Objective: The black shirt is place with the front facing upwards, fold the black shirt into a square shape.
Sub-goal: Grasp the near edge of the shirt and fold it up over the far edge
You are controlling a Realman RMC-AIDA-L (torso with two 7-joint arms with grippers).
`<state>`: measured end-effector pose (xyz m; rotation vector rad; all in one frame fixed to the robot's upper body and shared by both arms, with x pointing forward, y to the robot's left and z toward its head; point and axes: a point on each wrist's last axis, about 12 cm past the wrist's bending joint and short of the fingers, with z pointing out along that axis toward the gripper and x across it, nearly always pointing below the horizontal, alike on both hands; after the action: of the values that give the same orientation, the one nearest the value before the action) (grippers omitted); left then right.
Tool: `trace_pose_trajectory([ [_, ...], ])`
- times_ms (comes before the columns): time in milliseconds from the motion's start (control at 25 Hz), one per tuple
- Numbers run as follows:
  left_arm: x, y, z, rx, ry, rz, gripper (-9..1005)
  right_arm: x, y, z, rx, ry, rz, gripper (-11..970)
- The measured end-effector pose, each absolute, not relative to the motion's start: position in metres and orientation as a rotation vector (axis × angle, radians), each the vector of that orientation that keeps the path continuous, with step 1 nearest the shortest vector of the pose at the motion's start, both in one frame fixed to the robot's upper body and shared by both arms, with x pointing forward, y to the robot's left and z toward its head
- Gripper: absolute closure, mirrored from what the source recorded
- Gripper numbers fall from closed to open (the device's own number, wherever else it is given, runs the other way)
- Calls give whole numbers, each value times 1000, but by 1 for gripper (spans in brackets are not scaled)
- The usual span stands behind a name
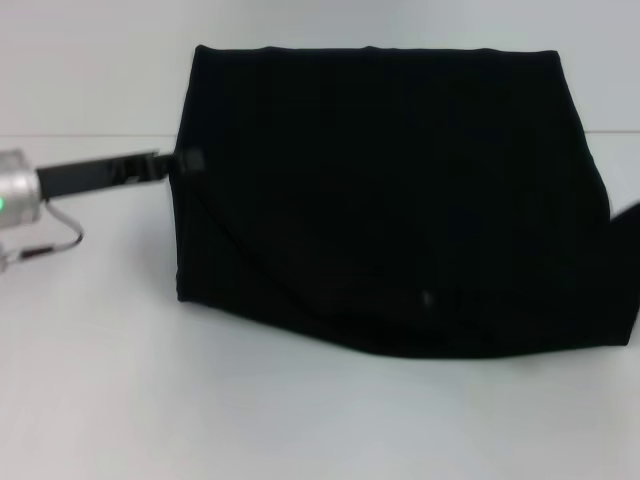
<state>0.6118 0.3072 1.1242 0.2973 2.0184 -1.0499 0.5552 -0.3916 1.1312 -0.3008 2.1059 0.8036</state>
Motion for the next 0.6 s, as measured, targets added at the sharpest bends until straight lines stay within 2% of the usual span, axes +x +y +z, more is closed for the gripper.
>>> trace_pose_trajectory([
  [240, 660, 279, 1132, 183, 2024, -850, 970, 617, -367, 1141, -300, 2140, 681, 887],
  [400, 675, 270, 1135, 113, 1996, -764, 960, 648, -349, 1147, -316, 2151, 558, 883],
  [600, 687, 263, 1139, 46, 1947, -698, 948, 673, -334, 1153, -301, 2139, 440, 877],
])
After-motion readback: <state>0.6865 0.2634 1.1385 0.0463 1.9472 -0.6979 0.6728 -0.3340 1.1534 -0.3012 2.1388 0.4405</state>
